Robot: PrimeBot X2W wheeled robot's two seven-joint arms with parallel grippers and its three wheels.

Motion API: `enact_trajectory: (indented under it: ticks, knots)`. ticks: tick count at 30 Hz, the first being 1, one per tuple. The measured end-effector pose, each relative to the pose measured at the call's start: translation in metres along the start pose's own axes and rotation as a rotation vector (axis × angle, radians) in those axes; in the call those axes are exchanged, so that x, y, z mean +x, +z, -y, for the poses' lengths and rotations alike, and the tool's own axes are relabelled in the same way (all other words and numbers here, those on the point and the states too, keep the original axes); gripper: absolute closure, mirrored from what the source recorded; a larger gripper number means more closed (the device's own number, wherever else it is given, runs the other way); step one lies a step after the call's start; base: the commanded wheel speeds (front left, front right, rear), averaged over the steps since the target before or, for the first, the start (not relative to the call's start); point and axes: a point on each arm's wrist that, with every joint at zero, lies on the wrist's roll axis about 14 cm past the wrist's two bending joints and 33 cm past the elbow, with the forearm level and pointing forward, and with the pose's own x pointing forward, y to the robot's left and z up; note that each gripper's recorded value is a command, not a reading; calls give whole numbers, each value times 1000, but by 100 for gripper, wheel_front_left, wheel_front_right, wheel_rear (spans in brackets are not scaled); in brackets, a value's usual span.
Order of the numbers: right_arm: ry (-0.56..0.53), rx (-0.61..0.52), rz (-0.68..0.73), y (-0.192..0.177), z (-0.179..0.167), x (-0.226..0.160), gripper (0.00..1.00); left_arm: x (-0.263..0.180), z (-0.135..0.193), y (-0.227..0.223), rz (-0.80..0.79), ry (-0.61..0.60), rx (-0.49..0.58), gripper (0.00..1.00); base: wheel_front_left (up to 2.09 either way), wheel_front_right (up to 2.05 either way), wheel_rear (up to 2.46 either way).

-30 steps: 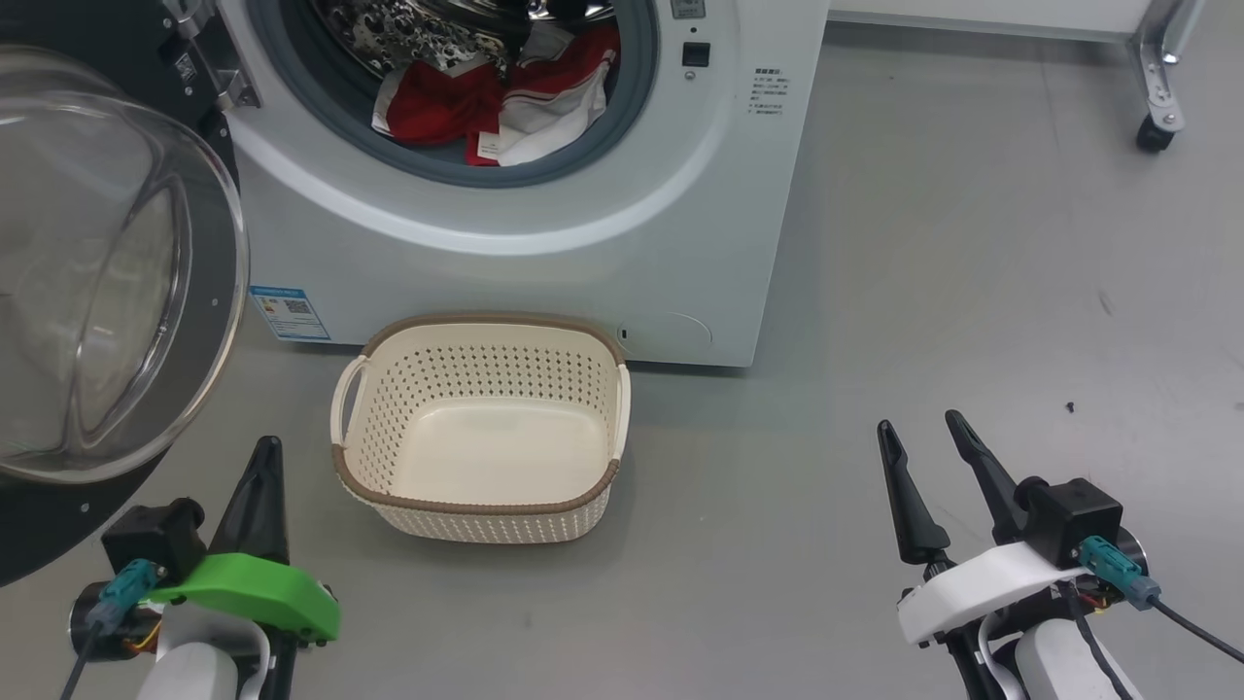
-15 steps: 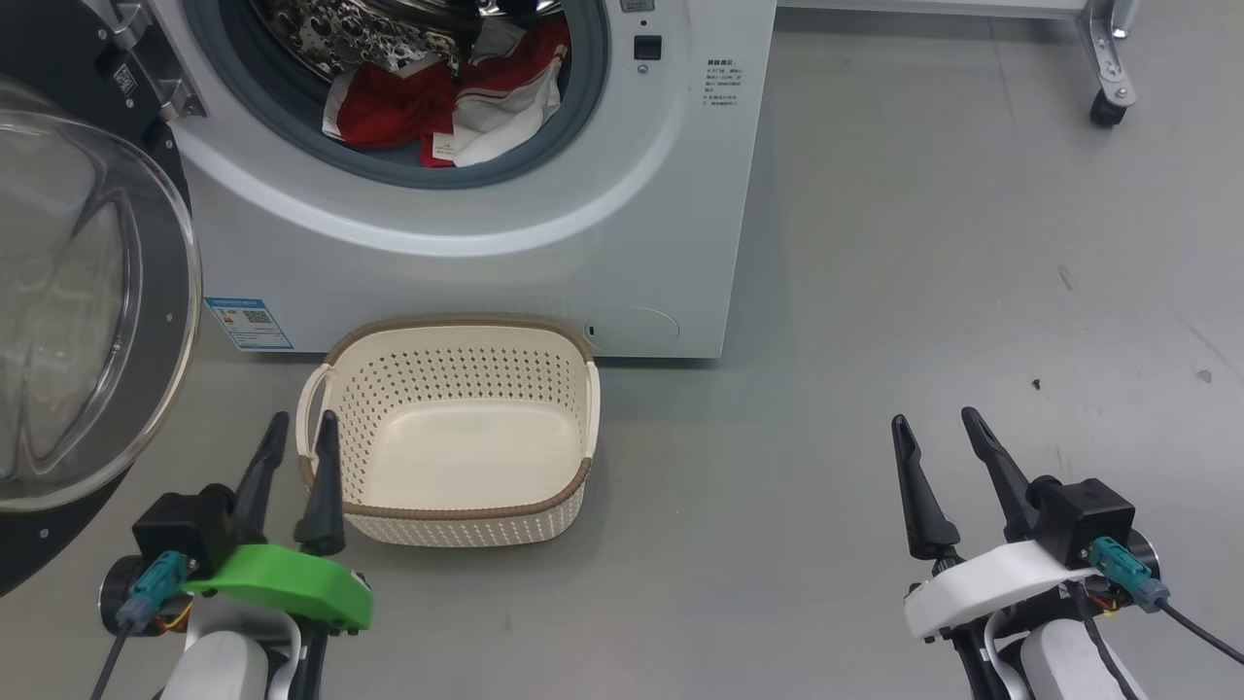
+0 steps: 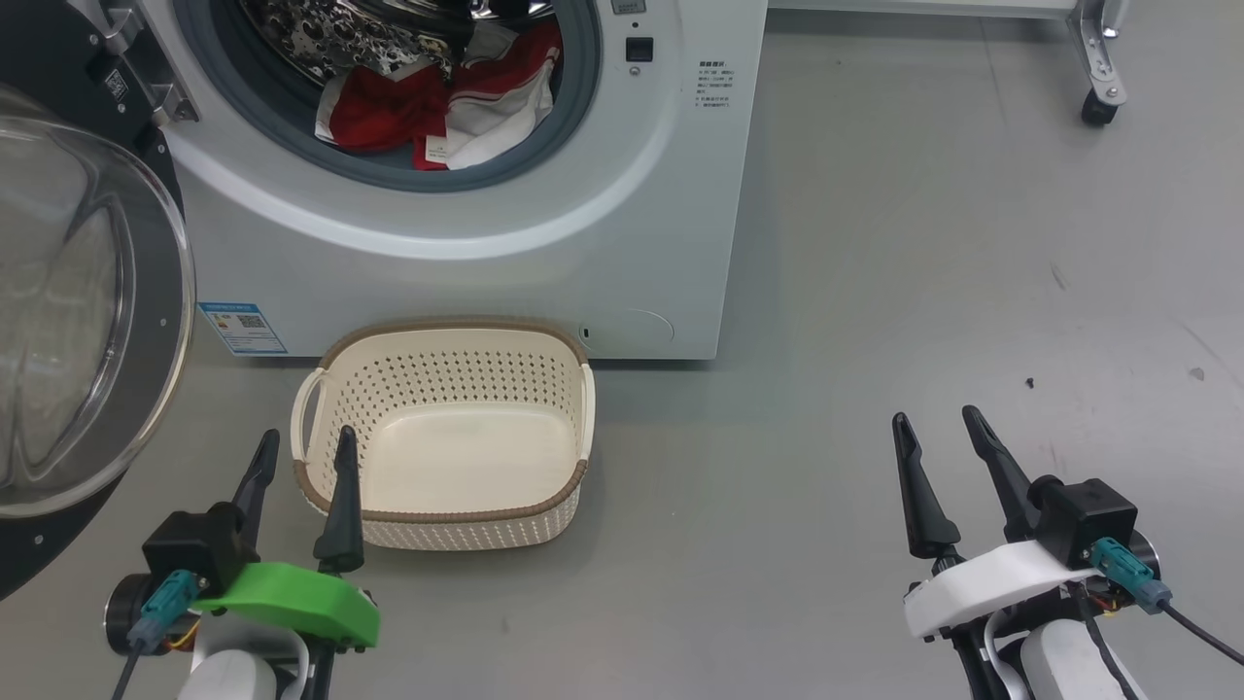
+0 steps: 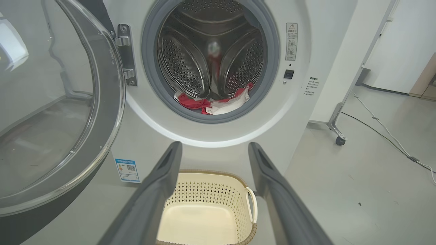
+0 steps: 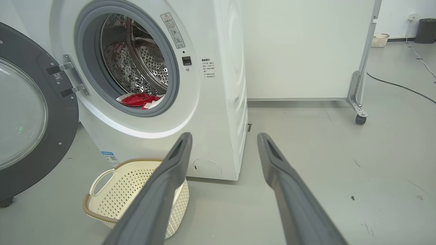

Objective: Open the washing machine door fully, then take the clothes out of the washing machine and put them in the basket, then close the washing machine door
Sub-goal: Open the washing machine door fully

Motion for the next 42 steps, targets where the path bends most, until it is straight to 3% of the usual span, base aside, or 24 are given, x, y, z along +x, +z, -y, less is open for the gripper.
enact_trajectory:
  ticks: [42]
  knots:
    - [-9, 10, 10, 1, 1, -1, 0, -5, 12, 2, 18, -28, -38, 0, 3, -3, 0]
